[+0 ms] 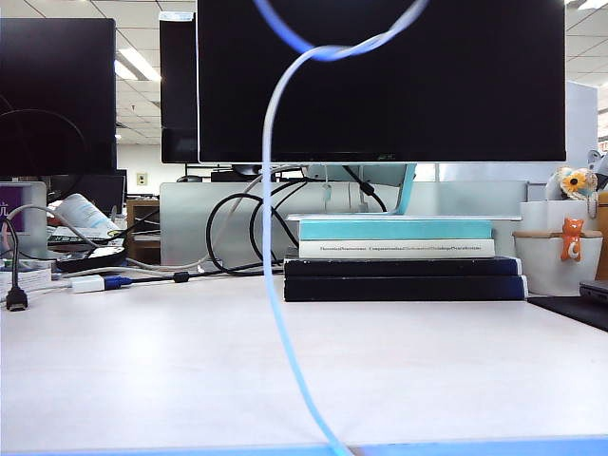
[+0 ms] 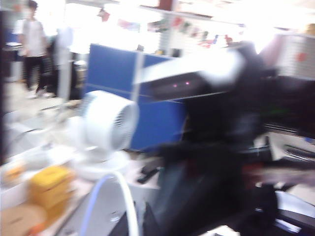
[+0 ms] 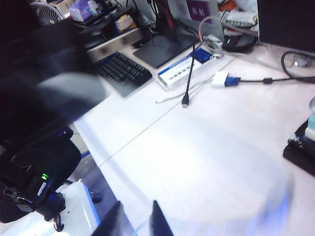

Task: Unfold the white charging cable into a straight cable.

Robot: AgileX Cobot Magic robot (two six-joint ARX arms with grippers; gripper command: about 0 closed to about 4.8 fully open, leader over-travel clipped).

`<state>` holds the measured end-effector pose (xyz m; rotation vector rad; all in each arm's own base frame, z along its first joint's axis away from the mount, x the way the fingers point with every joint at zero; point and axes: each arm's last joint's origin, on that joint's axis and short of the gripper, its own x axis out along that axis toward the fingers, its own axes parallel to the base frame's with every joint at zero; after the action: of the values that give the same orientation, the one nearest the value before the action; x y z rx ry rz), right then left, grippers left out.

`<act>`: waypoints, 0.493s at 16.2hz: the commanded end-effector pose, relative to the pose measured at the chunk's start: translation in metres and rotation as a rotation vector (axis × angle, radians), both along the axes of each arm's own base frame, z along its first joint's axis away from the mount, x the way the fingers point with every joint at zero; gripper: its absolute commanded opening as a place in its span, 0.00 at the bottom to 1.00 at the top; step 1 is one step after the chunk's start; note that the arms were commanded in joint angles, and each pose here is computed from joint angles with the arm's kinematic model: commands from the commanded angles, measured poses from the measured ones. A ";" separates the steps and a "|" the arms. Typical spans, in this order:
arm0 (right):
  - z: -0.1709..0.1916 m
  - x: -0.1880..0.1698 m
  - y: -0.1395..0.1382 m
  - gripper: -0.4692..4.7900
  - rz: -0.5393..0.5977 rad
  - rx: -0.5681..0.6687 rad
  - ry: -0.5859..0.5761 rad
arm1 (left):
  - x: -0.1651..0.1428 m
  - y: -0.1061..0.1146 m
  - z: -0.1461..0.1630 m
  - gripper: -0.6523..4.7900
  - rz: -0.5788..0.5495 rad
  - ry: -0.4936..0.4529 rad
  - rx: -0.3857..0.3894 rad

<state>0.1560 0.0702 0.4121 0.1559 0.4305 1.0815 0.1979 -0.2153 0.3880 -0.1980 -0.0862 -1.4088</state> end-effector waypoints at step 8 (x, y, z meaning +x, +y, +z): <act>0.004 0.020 0.001 0.24 -0.219 -0.055 -0.122 | -0.020 -0.018 0.001 0.16 -0.229 0.001 -0.009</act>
<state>0.1751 0.0713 0.4143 0.0971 0.3468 0.8814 0.1811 -0.2345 0.3836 -0.2184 -0.0359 -1.5973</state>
